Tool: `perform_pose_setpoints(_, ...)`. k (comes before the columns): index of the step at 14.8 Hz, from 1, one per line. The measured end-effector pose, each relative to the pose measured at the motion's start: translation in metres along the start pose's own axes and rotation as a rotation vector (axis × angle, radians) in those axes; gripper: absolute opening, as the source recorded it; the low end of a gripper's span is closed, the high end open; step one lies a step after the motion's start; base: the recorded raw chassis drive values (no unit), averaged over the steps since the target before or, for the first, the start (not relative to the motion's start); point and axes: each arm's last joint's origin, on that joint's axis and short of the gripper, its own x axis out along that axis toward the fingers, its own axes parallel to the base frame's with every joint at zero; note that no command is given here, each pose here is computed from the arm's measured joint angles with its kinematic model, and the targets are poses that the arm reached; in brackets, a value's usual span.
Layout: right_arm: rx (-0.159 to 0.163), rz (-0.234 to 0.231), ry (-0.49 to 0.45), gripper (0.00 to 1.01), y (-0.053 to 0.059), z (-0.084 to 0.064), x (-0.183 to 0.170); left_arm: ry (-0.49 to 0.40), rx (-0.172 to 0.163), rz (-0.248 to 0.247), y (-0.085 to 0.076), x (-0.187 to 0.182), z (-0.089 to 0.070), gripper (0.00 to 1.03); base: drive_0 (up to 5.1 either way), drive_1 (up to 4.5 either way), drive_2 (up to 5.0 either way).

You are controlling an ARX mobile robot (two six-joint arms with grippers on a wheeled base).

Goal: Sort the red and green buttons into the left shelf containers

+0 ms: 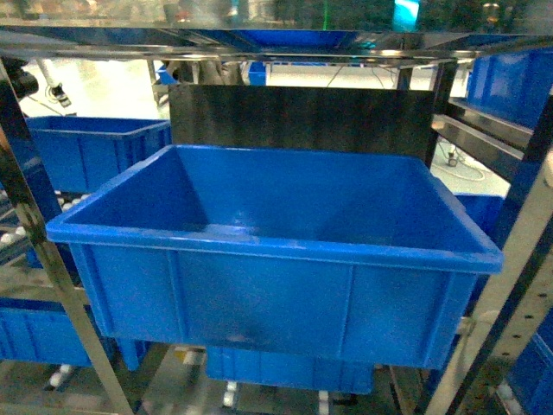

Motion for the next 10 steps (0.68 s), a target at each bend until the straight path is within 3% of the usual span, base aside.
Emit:
perform_pose_setpoints(7,-0.001,0.001,-0.003,0.28,0.0000,0.0002,0.0000,0.000,0.000,0.000,0.0000,0.0000,0.0000,0.30,-3.3,4.91,-1.5)
perform_pose_setpoints(10,-0.001,0.005,-0.003,0.28,0.0001,0.0003,0.0001,0.001,-0.001,0.007,0.0002,0.0001,-0.0001,0.30,0.0,0.91,-0.9)
